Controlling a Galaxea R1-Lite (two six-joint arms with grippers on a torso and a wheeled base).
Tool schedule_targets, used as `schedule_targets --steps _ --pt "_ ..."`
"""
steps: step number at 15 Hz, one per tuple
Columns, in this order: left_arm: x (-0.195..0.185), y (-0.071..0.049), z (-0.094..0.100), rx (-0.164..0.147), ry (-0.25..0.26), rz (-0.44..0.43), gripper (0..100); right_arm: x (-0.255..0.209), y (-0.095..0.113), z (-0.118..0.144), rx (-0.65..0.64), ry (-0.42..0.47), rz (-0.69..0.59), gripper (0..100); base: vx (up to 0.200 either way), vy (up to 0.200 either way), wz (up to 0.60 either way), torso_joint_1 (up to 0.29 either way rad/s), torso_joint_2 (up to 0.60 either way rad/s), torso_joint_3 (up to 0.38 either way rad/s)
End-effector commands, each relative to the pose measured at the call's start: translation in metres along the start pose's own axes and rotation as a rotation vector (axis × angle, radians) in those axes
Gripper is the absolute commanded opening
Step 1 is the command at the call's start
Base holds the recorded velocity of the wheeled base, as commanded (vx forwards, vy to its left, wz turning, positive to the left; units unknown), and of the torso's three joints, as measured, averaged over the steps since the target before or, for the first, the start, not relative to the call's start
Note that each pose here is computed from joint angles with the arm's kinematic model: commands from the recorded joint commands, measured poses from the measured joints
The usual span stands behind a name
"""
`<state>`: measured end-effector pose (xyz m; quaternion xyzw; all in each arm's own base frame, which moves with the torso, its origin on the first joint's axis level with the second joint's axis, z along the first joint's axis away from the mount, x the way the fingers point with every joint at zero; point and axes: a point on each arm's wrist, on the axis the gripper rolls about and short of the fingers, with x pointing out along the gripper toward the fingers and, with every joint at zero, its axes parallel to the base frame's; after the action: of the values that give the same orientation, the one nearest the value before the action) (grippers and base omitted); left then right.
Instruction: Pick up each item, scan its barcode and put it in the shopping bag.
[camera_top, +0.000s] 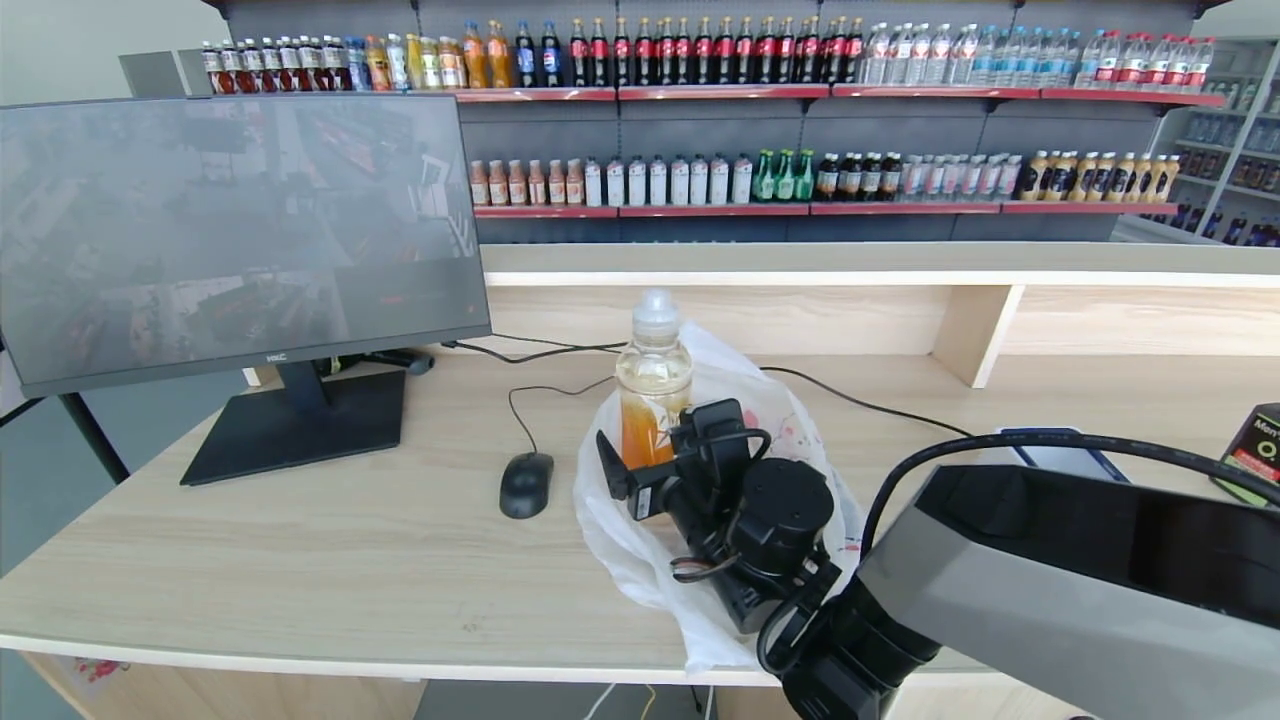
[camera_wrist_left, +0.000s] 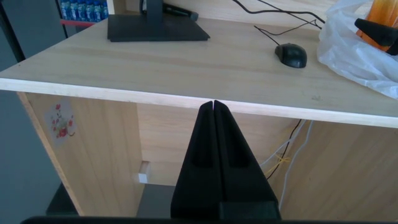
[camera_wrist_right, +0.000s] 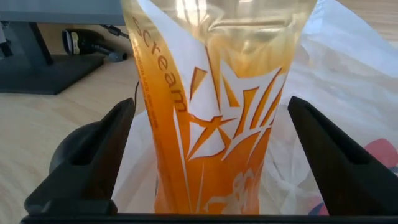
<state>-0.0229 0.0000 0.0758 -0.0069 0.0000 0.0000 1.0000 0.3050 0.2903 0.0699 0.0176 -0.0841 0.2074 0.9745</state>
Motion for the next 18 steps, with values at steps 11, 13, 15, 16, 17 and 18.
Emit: schedule_targets --steps 11,13,15,16,17,18 --pt "0.000 0.000 0.000 0.002 0.000 0.000 0 -0.012 -0.007 0.044 0.027 -0.067 -0.001 100 0.000 0.000 0.00 0.000 0.00 0.000" --pt "0.000 0.000 0.000 0.002 0.000 0.000 0 -0.018 -0.009 0.060 0.040 -0.091 0.000 100 0.000 0.000 0.00 0.000 0.00 0.000" --pt "0.000 0.000 0.000 0.002 0.000 0.000 0 -0.028 -0.008 0.072 0.045 -0.101 0.013 100 0.000 0.000 0.00 0.000 0.00 0.000" --pt "0.000 0.000 0.000 0.003 0.000 0.000 0 -0.034 -0.008 0.076 0.045 -0.098 0.019 100 0.000 0.000 0.00 0.000 0.00 0.000" --pt "0.000 0.000 0.000 0.003 0.000 0.000 0 -0.038 -0.009 0.077 0.042 -0.091 0.020 100 0.000 0.000 0.00 0.000 0.00 0.000" --pt "0.000 0.000 0.000 0.003 0.000 0.000 0 -0.041 -0.010 0.078 0.042 -0.085 0.022 100 0.000 0.000 0.00 0.000 0.00 0.000"
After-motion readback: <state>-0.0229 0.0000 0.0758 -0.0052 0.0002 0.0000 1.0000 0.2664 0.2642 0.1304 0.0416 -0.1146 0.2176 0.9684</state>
